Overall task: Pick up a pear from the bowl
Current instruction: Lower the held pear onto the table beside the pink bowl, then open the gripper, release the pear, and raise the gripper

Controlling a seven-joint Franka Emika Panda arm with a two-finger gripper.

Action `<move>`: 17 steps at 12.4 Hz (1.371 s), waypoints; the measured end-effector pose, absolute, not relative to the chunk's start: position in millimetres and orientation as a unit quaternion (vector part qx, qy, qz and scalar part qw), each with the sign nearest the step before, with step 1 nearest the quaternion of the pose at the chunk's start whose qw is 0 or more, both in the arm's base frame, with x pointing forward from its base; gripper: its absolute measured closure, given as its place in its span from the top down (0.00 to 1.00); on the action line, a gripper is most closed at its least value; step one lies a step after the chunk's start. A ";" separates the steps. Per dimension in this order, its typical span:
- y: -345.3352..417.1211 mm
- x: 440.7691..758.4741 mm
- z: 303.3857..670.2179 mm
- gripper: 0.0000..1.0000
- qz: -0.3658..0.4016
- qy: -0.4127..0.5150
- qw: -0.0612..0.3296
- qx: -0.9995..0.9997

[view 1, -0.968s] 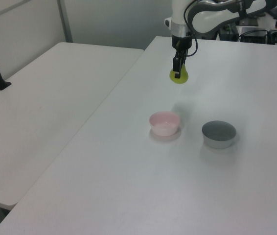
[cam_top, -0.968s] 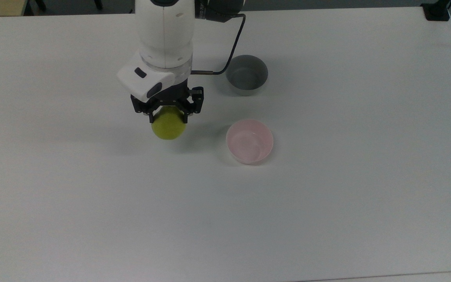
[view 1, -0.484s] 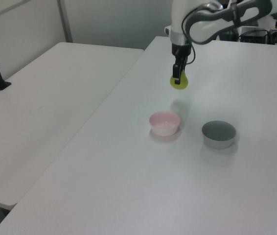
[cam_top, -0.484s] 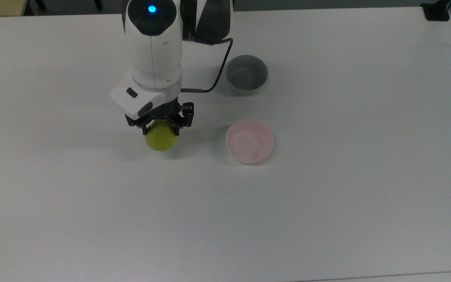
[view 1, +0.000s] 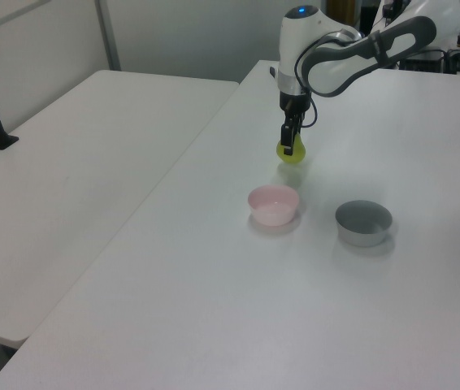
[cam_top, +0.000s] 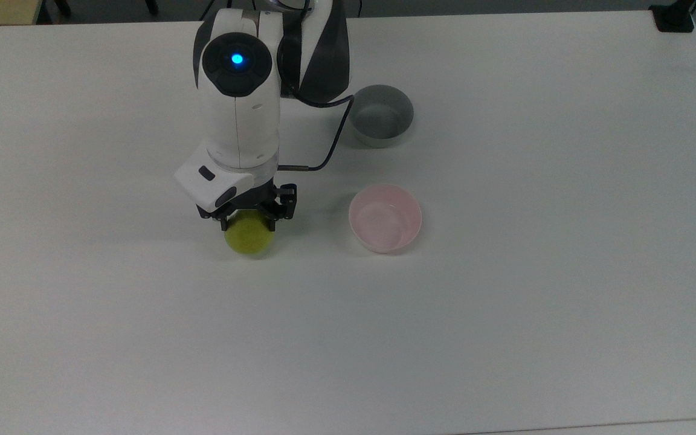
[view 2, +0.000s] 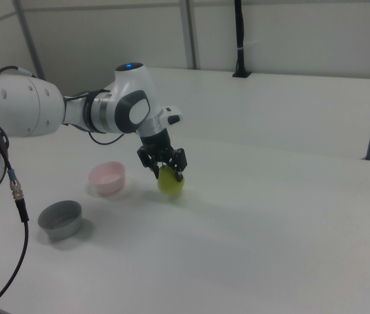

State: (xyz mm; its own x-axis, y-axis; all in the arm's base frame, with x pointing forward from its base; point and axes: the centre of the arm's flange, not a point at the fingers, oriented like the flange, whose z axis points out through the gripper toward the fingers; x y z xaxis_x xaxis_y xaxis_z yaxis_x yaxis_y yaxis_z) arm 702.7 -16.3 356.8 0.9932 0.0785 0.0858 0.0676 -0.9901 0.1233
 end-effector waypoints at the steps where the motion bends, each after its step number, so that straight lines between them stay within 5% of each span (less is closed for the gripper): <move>1: -18.7 704.5 351.6 0.74 0.049 0.036 0.060 0.996; 5: -20.4 705.8 341.8 0.81 0.046 0.035 0.060 0.996; 8: -20.4 706.1 342.6 1.00 0.047 0.035 0.061 0.996; 11: -20.4 707.7 351.3 1.00 0.054 0.035 0.061 0.996; 17: -15.6 679.6 462.7 1.00 0.056 0.025 0.059 0.996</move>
State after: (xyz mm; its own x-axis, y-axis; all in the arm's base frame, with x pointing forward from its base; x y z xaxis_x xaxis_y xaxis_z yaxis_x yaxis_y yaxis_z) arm 679.6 -15.6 462.7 0.9925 0.0562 0.1085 0.0429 -0.9918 0.1208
